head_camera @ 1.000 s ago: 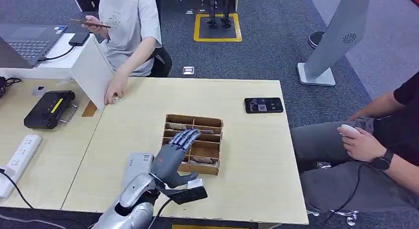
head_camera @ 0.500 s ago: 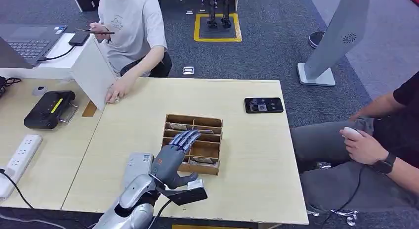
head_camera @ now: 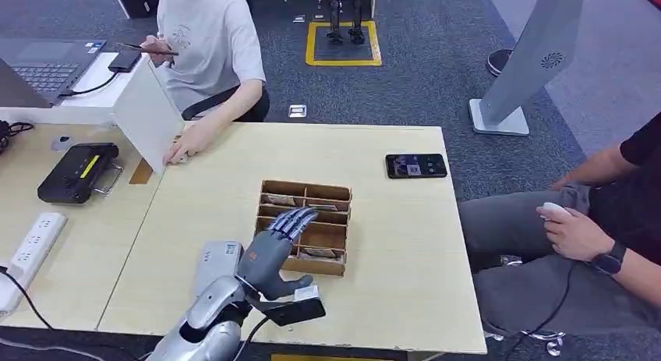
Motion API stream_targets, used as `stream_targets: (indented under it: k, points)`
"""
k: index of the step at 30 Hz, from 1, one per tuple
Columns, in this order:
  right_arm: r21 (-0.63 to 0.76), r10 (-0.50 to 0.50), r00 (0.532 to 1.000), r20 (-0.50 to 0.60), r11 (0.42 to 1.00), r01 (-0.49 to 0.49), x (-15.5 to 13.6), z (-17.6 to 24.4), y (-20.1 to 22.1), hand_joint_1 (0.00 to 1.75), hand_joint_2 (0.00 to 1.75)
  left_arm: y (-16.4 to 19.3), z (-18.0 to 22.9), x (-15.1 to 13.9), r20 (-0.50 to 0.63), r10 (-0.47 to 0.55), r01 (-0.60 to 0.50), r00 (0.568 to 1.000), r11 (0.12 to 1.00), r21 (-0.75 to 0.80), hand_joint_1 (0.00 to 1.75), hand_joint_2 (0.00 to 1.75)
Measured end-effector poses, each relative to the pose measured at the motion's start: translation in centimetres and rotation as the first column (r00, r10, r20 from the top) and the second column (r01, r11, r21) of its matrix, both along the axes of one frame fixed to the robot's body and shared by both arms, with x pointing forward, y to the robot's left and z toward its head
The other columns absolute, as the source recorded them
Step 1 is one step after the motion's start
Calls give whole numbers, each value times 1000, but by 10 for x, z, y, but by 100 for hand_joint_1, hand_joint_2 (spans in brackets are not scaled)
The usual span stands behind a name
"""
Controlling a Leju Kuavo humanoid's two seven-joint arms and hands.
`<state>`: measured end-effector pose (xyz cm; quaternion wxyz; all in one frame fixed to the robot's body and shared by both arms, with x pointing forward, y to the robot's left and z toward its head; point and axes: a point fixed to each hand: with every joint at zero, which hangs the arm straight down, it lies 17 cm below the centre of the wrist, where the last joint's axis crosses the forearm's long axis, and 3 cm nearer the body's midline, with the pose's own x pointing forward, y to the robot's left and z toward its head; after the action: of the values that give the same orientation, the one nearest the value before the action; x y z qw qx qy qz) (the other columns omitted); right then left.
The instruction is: Pass the card to the sensor for recognition and then transmit it.
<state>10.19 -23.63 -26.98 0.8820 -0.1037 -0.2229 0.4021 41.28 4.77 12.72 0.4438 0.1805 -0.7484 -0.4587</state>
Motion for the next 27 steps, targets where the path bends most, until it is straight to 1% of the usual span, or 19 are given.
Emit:
stream_targets:
  k: [8, 27]
  points:
    - [2, 5, 1000, -2, 1000, -5, 0, 0, 1, 0, 175, 3, -10, -3, -16, -9, 9, 1000, 1000, 26, 0, 175]
    - [3, 13, 1000, 0, 1000, -13, 0, 0, 2, 0, 175, 9, -18, -5, -2, -13, 13, 1000, 996, 88, 0, 175]
